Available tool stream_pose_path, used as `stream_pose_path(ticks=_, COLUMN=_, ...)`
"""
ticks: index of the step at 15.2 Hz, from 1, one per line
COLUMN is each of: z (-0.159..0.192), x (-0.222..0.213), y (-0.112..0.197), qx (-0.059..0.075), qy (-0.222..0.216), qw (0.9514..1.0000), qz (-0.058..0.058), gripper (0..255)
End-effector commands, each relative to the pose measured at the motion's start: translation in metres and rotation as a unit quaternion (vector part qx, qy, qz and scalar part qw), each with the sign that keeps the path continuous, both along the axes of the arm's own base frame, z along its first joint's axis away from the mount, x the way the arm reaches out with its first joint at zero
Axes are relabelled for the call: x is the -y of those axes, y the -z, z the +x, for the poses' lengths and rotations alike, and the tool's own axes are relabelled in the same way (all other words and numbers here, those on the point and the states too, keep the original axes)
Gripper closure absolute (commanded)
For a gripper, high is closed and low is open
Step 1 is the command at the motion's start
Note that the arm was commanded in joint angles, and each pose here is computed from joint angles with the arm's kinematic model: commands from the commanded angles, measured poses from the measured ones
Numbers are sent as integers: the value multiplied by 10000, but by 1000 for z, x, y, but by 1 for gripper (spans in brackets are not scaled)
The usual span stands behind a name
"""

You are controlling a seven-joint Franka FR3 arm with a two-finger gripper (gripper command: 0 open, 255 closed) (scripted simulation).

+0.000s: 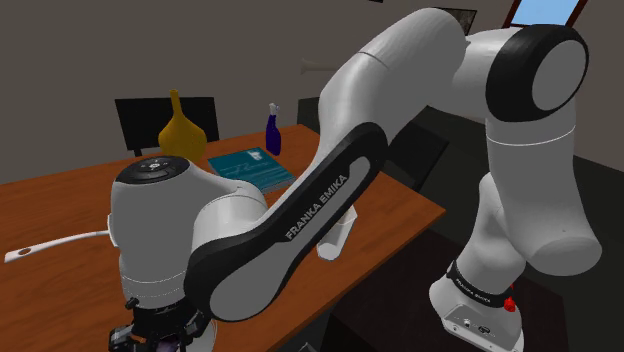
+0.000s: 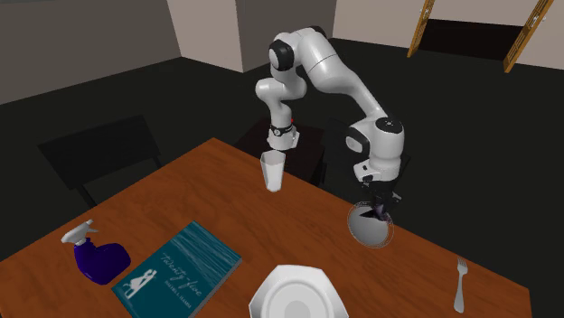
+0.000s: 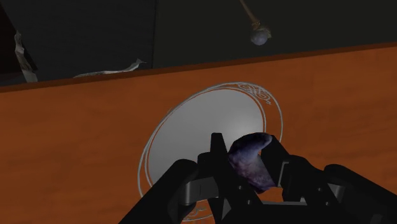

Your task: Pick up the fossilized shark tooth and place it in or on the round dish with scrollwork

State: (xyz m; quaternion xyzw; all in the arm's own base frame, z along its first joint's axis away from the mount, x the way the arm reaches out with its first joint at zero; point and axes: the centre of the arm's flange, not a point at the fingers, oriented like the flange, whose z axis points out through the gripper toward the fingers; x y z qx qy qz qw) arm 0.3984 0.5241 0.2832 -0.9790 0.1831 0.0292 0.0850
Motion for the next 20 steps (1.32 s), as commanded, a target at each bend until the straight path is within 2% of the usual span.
stream_pose_path(ticks=1, z=0, x=0, y=10, qx=2, qy=0, qw=10000, qz=2, gripper=255)
stream_pose_path(ticks=9, z=0, x=0, y=10, qx=2, qy=0, qw=10000, qz=2, gripper=255)
stream_pose_path(ticks=10, z=0, x=0, y=10, qx=2, qy=0, qw=10000, qz=2, gripper=0)
stream_pose_path(ticks=15, z=0, x=0, y=10, qx=2, qy=0, qw=10000, qz=2, gripper=0)
stream_pose_path(ticks=19, z=1, x=9, y=-40, qx=2, qy=0, qw=10000, qz=2, gripper=0)
stream_pose_path(ticks=20, z=1, x=9, y=-40, qx=2, qy=0, qw=10000, qz=2, gripper=0)
